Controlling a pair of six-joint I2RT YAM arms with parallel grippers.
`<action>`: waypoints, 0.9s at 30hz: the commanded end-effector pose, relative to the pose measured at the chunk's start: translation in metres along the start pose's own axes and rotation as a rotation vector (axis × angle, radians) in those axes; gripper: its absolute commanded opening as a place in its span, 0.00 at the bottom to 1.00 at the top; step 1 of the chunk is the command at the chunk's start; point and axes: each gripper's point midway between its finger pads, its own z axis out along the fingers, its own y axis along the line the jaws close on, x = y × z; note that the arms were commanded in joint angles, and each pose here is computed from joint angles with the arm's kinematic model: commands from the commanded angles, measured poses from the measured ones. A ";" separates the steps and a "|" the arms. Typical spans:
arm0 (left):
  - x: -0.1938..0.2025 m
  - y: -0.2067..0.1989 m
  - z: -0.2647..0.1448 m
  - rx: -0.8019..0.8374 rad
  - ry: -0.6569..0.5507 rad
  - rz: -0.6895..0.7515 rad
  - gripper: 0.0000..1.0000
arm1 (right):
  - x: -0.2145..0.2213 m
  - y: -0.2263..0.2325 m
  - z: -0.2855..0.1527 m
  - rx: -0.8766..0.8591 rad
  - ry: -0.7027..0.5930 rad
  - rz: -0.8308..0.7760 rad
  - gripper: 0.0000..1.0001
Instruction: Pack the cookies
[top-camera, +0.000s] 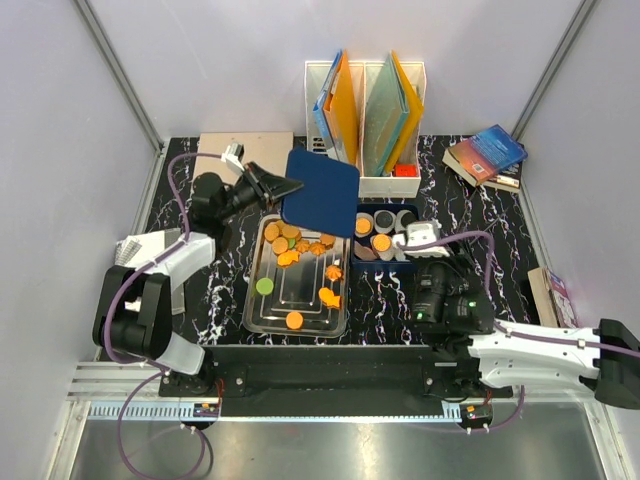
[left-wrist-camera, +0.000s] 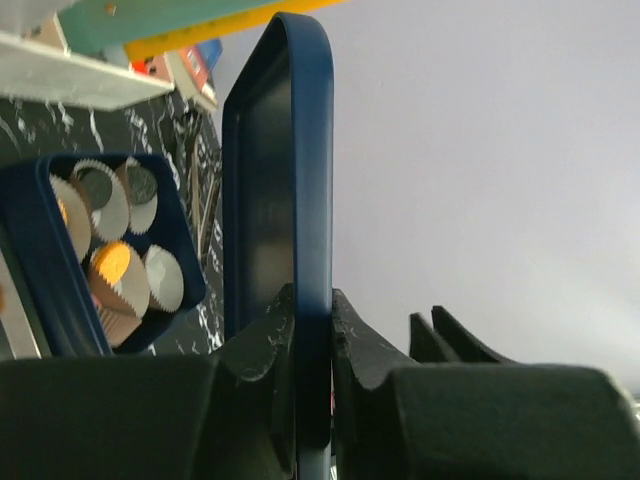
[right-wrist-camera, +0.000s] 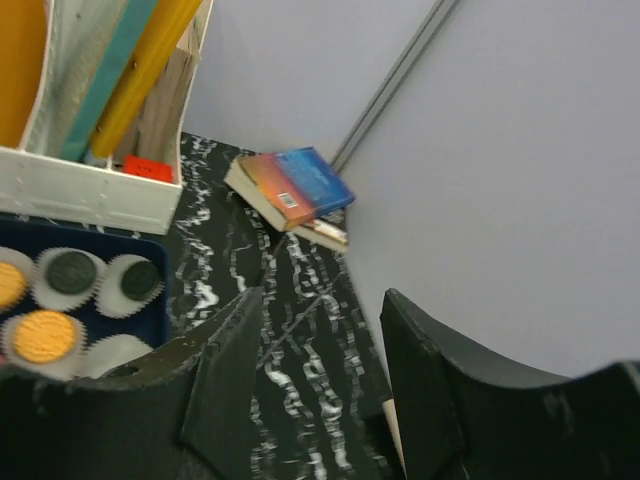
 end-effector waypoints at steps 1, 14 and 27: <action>0.020 -0.031 -0.004 0.117 0.019 0.082 0.00 | 0.000 -0.020 -0.004 0.052 0.120 0.675 0.56; 0.027 -0.056 -0.013 0.120 0.029 0.160 0.00 | -0.166 0.031 -0.004 -0.035 -0.194 0.352 0.66; 0.032 -0.066 -0.020 0.131 0.036 0.185 0.00 | -0.193 -0.029 0.214 0.068 -0.051 0.678 0.87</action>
